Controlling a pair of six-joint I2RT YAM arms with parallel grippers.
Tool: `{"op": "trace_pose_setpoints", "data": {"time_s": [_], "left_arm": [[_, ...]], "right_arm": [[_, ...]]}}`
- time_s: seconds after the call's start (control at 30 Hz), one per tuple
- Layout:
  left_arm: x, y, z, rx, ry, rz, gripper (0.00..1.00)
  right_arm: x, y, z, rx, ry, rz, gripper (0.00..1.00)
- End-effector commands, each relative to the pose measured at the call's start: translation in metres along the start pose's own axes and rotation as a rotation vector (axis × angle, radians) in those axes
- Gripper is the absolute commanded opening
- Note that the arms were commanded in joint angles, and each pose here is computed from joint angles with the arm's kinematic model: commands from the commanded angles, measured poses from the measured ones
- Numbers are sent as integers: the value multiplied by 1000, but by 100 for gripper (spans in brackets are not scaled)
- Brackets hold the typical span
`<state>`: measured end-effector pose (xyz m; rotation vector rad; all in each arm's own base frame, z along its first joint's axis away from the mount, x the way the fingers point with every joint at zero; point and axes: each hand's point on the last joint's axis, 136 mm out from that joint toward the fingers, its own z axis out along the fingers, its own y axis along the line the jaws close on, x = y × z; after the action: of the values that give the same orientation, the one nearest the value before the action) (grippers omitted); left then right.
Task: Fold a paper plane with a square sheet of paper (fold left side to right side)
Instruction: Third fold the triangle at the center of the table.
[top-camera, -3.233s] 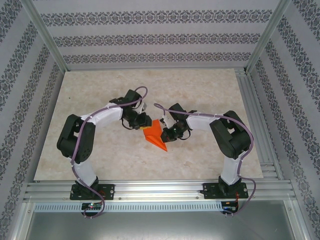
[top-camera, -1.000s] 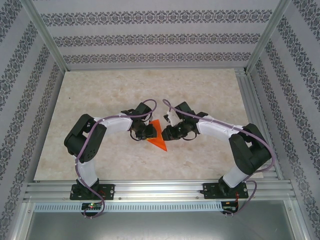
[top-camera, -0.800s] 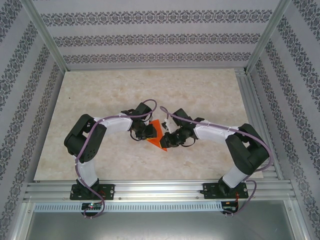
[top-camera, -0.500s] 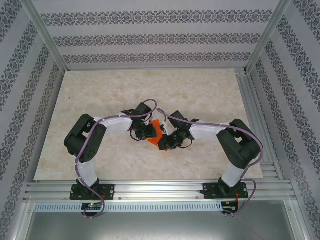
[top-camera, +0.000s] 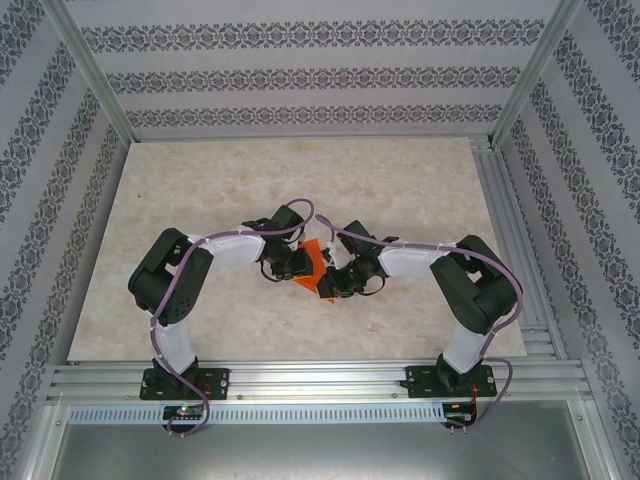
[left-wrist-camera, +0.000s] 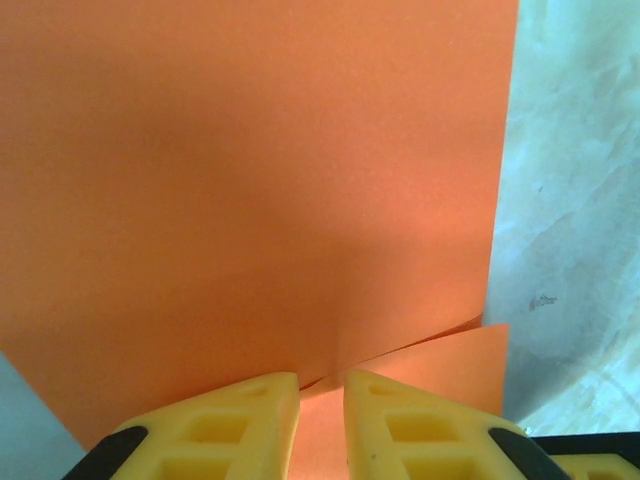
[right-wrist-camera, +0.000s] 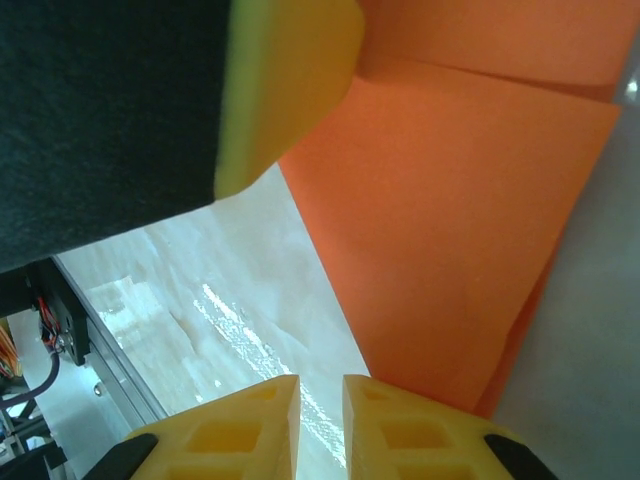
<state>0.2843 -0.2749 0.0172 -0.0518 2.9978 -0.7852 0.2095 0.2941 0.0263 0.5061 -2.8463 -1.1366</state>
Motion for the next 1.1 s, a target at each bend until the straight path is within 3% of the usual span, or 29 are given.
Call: {"op": "trace_pose_setpoints", "data": {"time_s": [0.0,0.47,0.7,1.07], "left_arm": [[17,28,18,-119,53,-1,24],[16,29,17,-129,53,4,23],[15,28,17,-131,52,5,23],[15,28,17,-130,50,5,23]], "right_arm": [[5,-8,6,-2,20,38,19],[5,-24,2,1,-2,115,18],[-5,-3,-18,-9,-57,6,20],[2,-10,-9,18,-12,34,20]]}}
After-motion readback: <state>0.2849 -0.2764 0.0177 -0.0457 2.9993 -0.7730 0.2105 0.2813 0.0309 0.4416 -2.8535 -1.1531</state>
